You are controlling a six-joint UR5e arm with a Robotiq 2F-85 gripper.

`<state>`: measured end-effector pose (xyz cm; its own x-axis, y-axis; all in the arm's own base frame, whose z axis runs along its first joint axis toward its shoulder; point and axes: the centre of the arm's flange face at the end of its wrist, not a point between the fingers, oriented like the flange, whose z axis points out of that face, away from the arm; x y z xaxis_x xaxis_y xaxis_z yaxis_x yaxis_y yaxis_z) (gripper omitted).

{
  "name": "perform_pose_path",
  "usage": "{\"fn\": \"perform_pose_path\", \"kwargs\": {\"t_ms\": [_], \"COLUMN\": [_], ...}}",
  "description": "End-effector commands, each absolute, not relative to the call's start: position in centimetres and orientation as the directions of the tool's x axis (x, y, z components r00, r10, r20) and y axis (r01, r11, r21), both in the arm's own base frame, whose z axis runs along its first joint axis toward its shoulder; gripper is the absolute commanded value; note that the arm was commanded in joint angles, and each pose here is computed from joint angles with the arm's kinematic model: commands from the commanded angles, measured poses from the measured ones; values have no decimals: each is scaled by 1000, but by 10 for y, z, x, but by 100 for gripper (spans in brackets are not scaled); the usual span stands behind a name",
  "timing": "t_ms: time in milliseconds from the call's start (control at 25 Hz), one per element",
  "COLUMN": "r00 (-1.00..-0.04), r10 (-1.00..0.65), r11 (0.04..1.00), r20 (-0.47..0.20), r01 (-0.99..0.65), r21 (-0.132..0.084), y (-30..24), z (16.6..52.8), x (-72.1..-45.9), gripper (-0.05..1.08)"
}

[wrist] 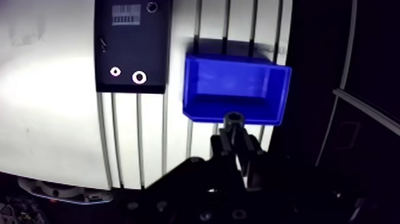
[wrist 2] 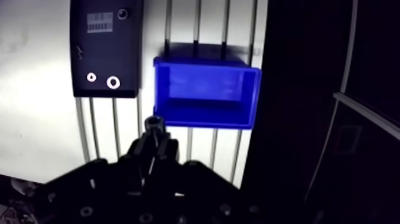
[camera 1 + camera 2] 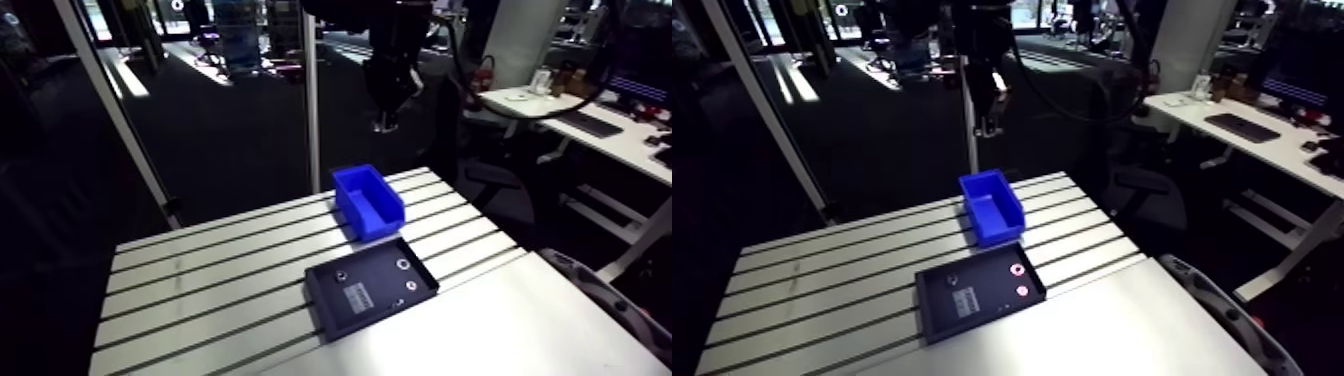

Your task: Pick up the M10 bolt from the tray and put it into the blue bin.

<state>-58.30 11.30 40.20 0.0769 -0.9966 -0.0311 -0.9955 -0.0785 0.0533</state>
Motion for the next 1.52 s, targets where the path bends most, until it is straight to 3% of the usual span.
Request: {"fn": "perform_pose_path", "kwargs": {"t_ms": [40,280,520,1000,1280,1400,1520], "r00": [85,81,76,11,-1,6,6], "r10": [-995,-996,-997,-1000,-1000,-999,-998], "r11": [-87,-81,-76,-11,3,-3,-2], "r20": [-43,-23,-27,-11,-30,-45,-62], "r01": [-995,-997,-997,-998,-998,-997,-998], "r21": [45,9,9,-58,-59,-72,-60], "y": [120,124,129,130,119,111,109], "z": [373,343,322,274,247,234,226], "x": [-603,-613,-624,-633,-646,-652,-656], "gripper": [106,106,106,106,106,106,106]}}
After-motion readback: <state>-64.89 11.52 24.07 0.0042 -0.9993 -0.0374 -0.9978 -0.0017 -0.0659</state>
